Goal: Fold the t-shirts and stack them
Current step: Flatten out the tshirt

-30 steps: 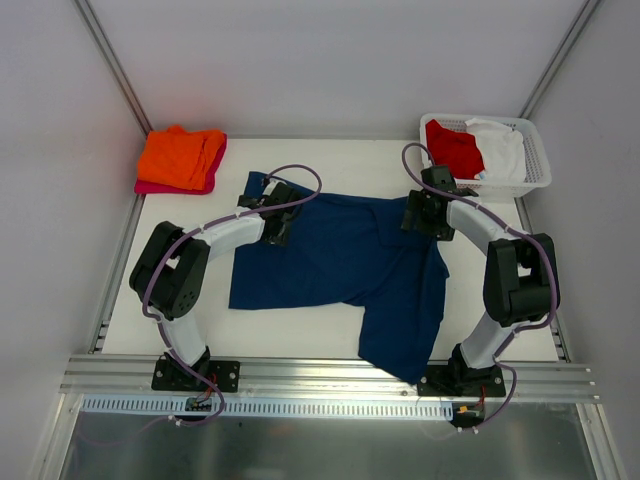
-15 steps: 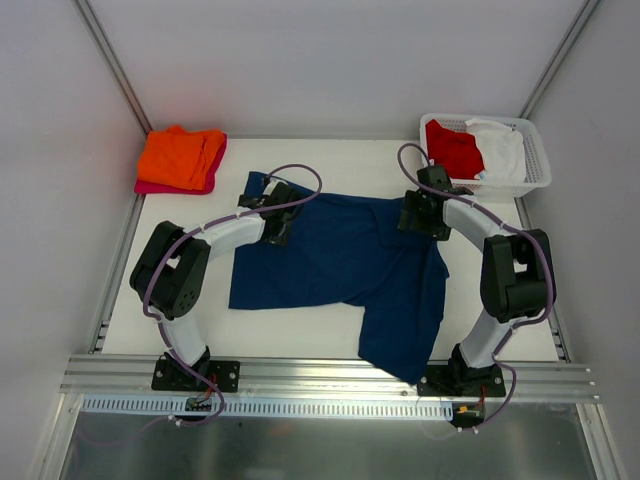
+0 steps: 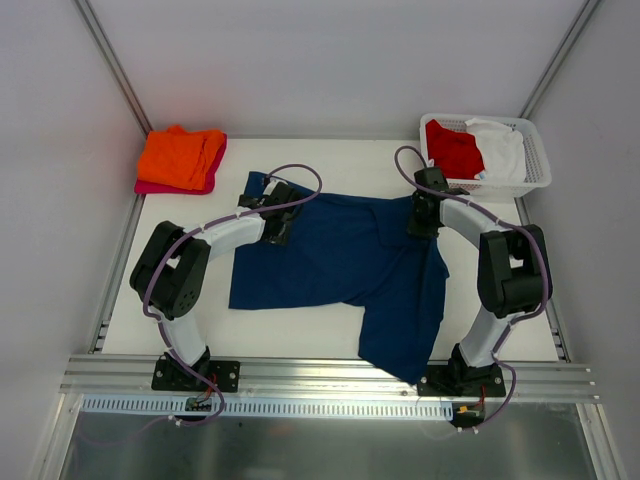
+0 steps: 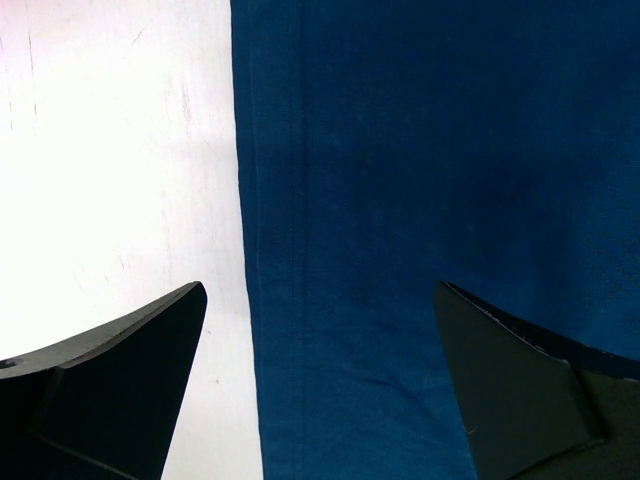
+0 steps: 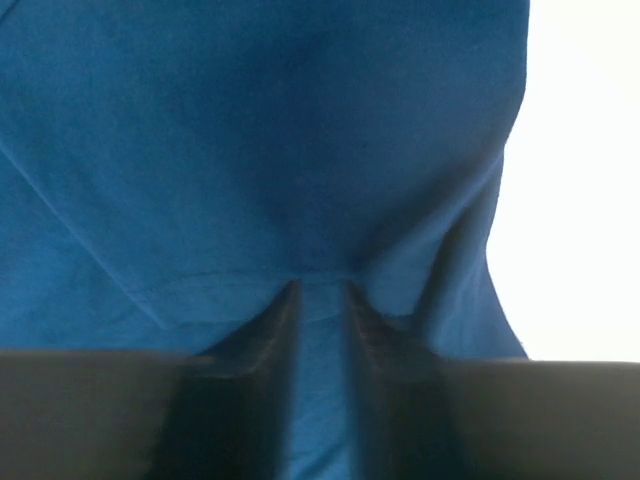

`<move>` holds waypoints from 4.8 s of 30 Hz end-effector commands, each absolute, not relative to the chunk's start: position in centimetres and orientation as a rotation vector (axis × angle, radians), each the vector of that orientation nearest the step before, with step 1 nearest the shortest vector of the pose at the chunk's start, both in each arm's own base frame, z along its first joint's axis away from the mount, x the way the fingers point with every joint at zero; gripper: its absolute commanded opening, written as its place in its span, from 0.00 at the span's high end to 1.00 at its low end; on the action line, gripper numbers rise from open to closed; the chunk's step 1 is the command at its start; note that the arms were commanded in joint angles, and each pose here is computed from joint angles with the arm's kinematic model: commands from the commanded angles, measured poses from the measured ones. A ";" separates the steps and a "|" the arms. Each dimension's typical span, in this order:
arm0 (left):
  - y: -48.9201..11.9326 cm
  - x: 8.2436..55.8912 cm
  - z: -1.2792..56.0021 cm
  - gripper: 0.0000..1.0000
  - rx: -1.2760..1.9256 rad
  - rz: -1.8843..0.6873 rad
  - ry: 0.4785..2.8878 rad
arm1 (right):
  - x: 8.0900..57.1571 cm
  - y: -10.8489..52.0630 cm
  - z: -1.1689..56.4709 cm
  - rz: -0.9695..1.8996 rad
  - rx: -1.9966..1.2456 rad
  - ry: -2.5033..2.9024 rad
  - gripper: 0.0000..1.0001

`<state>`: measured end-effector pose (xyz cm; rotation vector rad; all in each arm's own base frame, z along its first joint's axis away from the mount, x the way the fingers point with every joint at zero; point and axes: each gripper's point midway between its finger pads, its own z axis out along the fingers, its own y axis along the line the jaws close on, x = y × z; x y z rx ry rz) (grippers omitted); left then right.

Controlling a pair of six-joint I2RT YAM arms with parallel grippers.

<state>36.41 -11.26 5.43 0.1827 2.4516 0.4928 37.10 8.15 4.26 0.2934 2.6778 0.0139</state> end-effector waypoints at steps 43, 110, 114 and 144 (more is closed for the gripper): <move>-11.7 36.6 5.4 0.01 0.199 0.483 2.441 | 36.8 6.7 8.3 -0.094 0.305 2.643 0.33; -11.3 36.1 5.5 0.01 0.204 0.488 2.433 | 36.4 6.1 6.4 -0.137 0.307 2.662 1.00; -11.3 36.0 5.4 0.01 0.202 0.487 2.435 | 37.5 6.5 7.3 -0.114 0.294 2.653 0.99; -17.2 32.4 8.1 0.01 0.345 0.348 2.338 | 57.7 6.9 10.4 -0.044 0.294 2.454 0.99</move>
